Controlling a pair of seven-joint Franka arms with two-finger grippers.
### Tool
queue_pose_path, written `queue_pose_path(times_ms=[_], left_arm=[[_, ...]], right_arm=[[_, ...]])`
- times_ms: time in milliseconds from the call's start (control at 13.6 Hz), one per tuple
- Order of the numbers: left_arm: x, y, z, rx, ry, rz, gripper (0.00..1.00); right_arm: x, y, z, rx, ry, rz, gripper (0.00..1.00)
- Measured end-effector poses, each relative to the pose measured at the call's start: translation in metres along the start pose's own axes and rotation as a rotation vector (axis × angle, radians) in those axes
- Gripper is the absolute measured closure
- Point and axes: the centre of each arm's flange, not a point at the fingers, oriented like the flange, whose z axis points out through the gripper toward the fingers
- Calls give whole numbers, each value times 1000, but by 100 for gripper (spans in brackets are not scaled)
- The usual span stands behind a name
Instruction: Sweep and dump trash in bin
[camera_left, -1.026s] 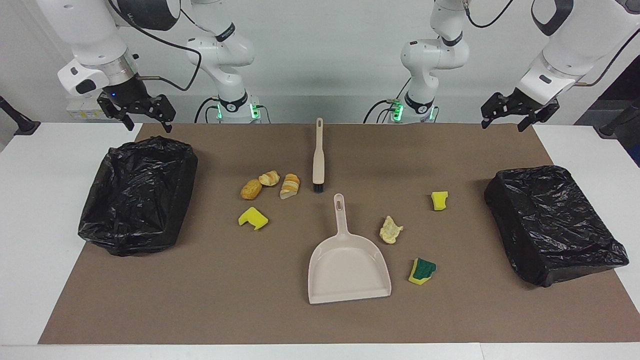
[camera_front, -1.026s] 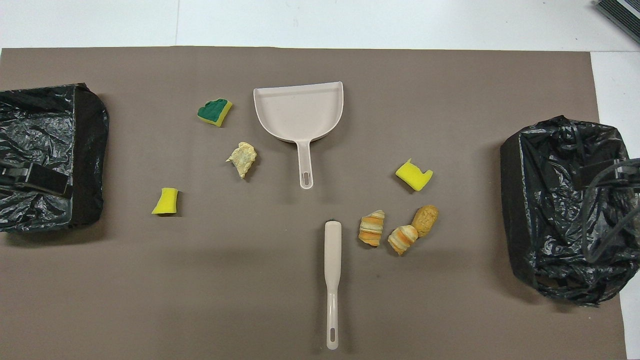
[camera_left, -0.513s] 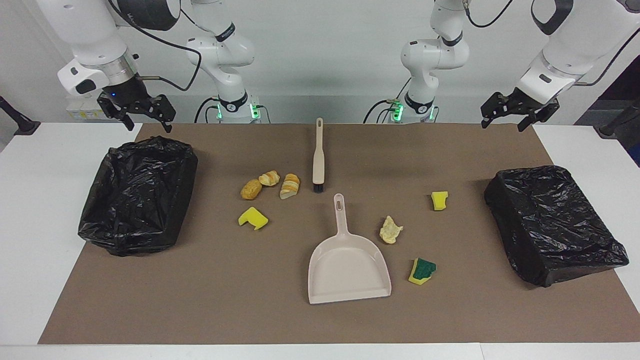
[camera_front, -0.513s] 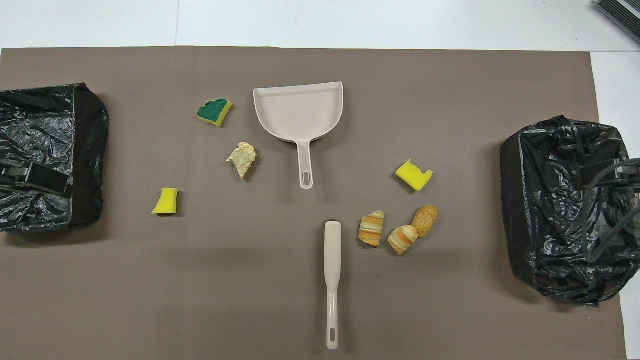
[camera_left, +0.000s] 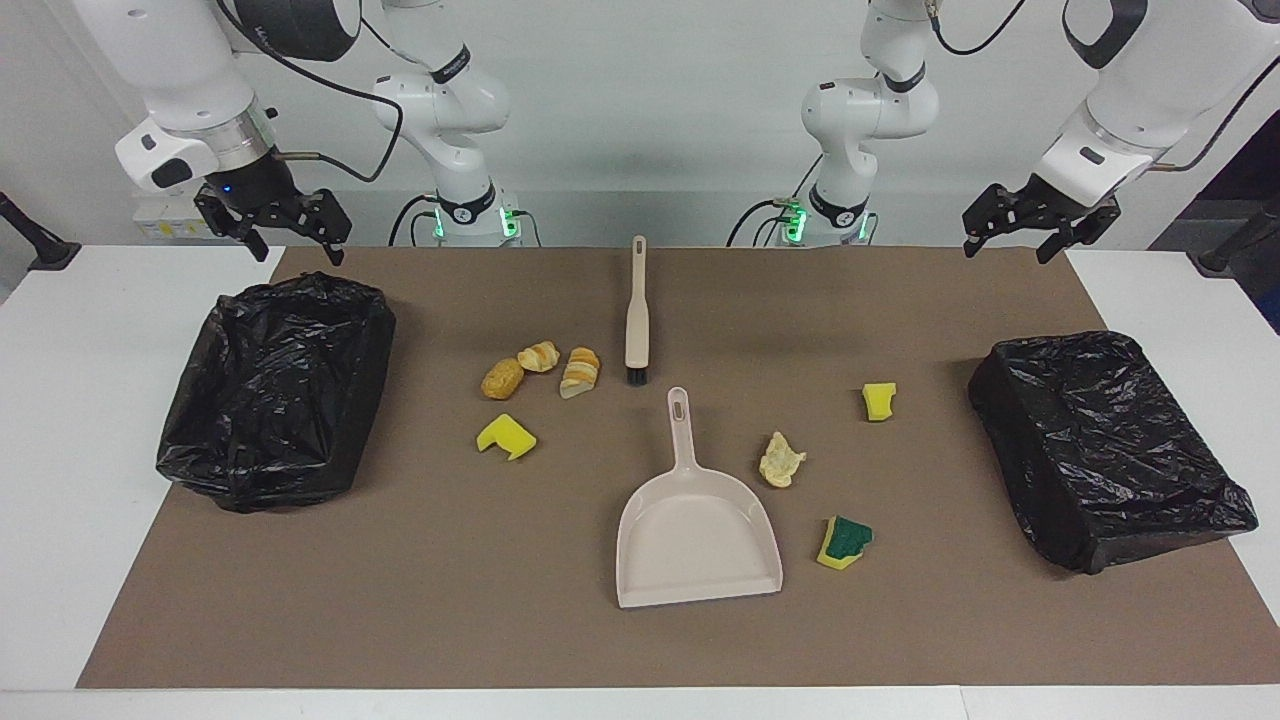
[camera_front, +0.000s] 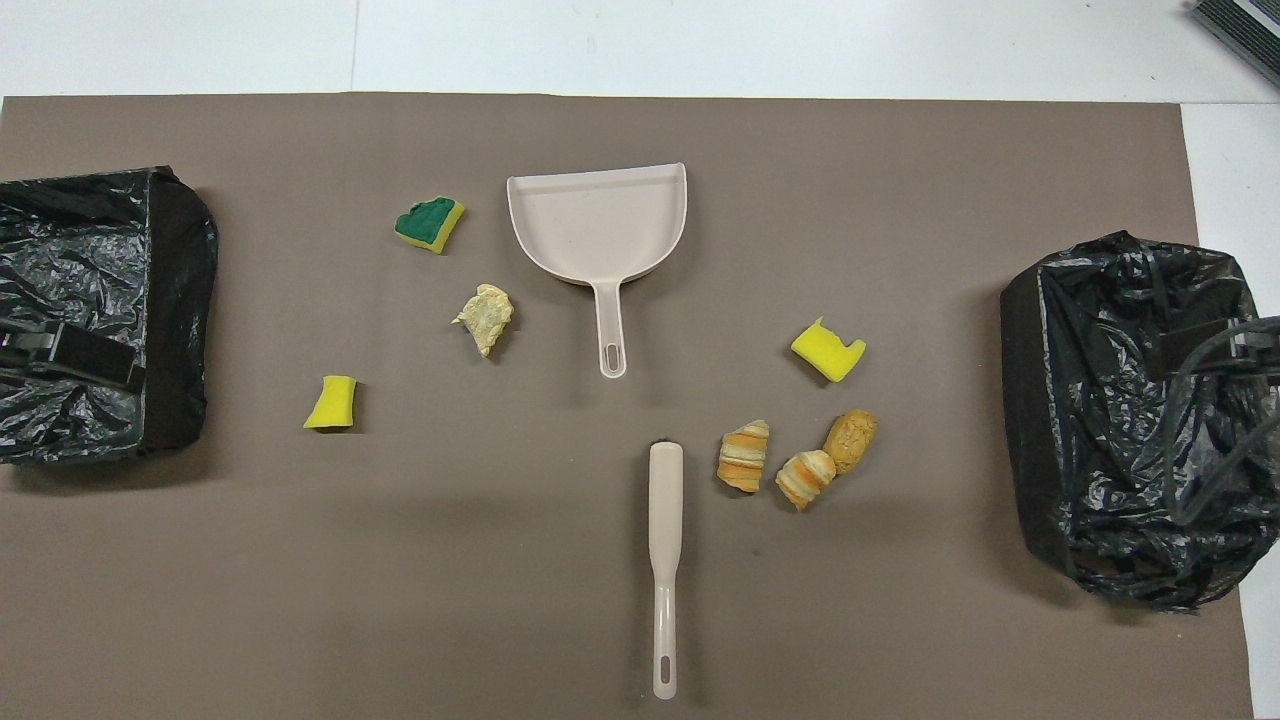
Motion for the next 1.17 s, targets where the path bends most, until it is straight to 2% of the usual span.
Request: queue_pose_path(times_ms=[1172], left_arm=[[3,4,8,-1,-3,8,0]], right_arm=[[0,0,0,0,0,0,0]])
